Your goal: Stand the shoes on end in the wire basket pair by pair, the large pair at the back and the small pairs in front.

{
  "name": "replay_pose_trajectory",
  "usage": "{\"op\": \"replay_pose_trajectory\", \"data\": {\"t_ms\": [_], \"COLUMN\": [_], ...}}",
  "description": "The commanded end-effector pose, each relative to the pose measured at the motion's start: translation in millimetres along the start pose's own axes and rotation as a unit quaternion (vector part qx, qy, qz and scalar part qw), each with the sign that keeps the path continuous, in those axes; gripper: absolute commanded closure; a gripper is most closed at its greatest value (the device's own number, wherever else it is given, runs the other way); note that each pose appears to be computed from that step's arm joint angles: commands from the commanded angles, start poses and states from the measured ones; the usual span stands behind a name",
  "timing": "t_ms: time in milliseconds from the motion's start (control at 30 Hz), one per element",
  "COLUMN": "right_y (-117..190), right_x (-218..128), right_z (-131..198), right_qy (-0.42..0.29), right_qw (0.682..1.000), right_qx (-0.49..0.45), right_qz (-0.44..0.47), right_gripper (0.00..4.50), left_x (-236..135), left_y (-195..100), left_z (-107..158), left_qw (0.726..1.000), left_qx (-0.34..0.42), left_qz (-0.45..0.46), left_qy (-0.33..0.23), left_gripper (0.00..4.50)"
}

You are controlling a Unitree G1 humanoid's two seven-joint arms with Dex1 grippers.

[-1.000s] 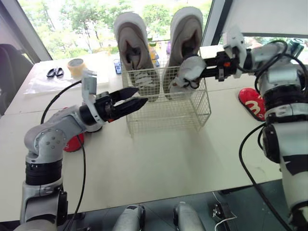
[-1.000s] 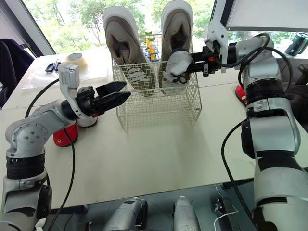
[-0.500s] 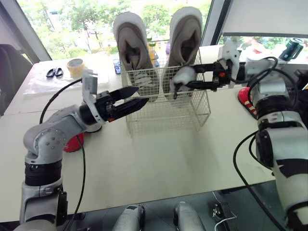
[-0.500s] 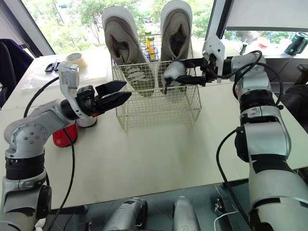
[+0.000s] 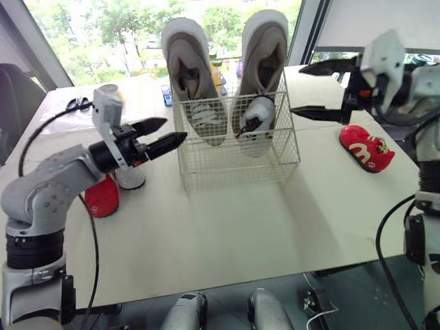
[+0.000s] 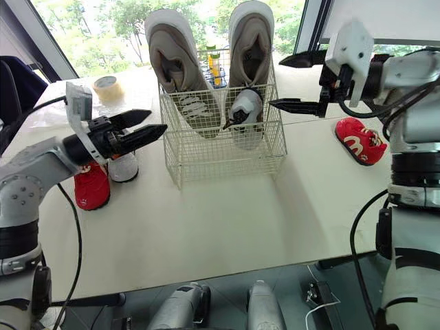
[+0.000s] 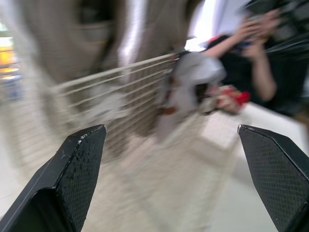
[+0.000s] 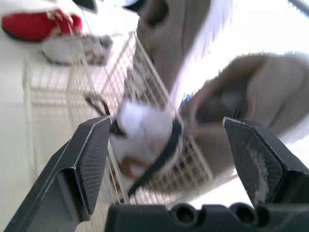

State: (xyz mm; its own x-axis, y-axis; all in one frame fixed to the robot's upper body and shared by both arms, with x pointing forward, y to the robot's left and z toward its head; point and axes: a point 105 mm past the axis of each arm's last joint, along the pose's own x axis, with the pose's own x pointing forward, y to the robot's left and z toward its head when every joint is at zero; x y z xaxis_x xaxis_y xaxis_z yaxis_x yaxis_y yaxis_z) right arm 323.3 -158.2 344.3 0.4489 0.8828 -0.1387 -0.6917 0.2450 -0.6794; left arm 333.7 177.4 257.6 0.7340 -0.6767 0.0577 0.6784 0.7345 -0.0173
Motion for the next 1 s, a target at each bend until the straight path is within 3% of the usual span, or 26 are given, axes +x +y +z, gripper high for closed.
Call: {"op": "replay_pose_trajectory", "data": {"t_ms": [33,167,233,433,933,1000], "right_y": [25.9,45.0,48.2,49.8,51.9,52.4], "right_x": [11.1,24.2,28.6,30.2,26.0,25.4], "right_z": [39.1,53.3,54.9,56.1,56.1,55.7], "right_qy": [-0.048,-0.075,-0.080,-0.082,-0.079,-0.078], "right_qw": [0.998,0.995,0.994,0.994,0.996,0.996], "right_qx": [-0.021,-0.014,-0.013,-0.012,-0.006,-0.006], "right_qz": [0.037,0.065,0.069,0.065,0.040,0.036], "right_gripper": [0.50,0.50,0.50,0.50,0.50,0.44], "left_x": [-13.3,-21.3,-17.8,-6.5,5.8,5.9], "left_y": [59.9,105.8,119.5,129.4,127.1,128.6], "left_z": [12.4,6.3,-7.3,-30.1,-70.3,-76.1], "left_qw": [0.984,0.953,0.936,0.918,0.904,0.902], "left_qx": [0.042,0.010,0.008,-0.027,-0.083,-0.089], "left_qz": [0.171,0.292,0.325,0.345,0.342,0.345], "left_qy": [0.031,0.081,0.133,0.194,0.242,0.244], "left_gripper": [0.00,0.00,0.00,0.00,0.00,0.52]}}
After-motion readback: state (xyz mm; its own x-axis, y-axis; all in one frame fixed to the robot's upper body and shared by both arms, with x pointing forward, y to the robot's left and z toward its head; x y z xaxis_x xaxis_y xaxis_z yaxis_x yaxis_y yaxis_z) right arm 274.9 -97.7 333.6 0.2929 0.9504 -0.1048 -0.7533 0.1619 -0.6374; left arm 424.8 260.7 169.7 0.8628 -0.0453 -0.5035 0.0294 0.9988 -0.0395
